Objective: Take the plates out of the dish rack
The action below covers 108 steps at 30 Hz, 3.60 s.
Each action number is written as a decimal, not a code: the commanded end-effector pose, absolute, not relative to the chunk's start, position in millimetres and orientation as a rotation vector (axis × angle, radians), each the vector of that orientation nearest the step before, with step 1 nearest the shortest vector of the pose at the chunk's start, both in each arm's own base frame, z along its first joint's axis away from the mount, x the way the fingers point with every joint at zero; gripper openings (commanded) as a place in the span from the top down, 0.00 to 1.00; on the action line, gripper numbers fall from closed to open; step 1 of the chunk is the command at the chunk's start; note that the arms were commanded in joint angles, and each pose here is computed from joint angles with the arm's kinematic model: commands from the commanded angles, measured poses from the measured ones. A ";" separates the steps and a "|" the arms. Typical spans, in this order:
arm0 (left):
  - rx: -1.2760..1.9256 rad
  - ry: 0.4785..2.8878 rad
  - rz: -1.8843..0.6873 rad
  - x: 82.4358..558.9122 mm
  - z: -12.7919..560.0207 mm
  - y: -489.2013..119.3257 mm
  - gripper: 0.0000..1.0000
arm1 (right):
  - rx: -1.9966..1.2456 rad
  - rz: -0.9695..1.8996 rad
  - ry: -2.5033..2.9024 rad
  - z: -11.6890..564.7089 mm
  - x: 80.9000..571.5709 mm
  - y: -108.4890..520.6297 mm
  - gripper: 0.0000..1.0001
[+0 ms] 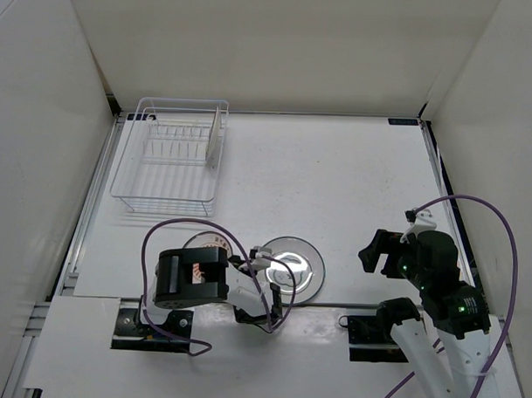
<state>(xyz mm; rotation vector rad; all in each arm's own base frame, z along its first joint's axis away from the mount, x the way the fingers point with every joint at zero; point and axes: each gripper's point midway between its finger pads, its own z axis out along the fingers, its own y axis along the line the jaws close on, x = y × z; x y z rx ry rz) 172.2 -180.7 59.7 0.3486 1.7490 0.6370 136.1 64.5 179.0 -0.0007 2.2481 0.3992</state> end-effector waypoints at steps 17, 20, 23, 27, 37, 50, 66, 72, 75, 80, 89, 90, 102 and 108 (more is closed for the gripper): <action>0.632 1.670 0.802 166.0 182.9 -155.9 0.01 | -0.012 0.417 2.217 183.6 139.3 67.4 0.10; 0.614 1.681 0.703 163.3 209.3 -156.0 0.01 | -0.013 0.415 2.215 183.4 139.1 67.1 0.10; 0.572 1.674 0.572 161.1 238.3 -150.1 0.00 | -0.015 0.417 2.204 185.3 138.9 66.9 0.10; 0.570 1.636 0.428 158.9 280.8 -131.7 0.00 | -0.016 0.419 2.203 185.6 139.1 67.3 0.10; 0.823 1.375 -0.407 124.4 351.3 -195.8 0.00 | -0.018 0.416 2.207 184.5 138.9 67.1 0.10; 0.881 1.079 -0.196 132.5 463.7 -223.5 0.00 | -0.022 0.423 2.208 184.2 138.3 68.1 0.10; 1.604 1.202 -0.364 80.8 337.5 -306.9 0.00 | -0.026 0.430 2.197 184.7 136.0 68.2 0.10; 1.581 1.338 -0.367 111.7 309.1 -309.6 0.00 | -0.023 0.430 2.196 184.7 136.5 68.2 0.10; 1.504 1.454 -0.459 139.4 303.8 -305.1 0.00 | -0.028 0.432 2.200 183.6 136.1 68.8 0.10; 1.205 1.653 -0.374 237.6 308.5 -271.1 0.00 | -0.031 0.433 2.208 182.1 136.8 69.5 0.10; 0.703 1.748 -0.215 382.7 319.2 -205.4 0.11 | -0.028 0.428 2.219 180.3 138.0 69.3 0.10; 0.648 1.746 -0.221 393.4 323.7 -197.0 0.13 | -0.031 0.427 2.222 179.8 137.7 69.4 0.10; 0.414 1.832 -0.269 491.1 281.9 -147.1 0.15 | -0.038 0.430 2.253 176.5 140.2 71.6 0.10; 0.376 1.821 -0.283 520.2 269.6 -140.5 0.15 | -0.033 0.427 2.269 174.1 141.4 71.8 0.10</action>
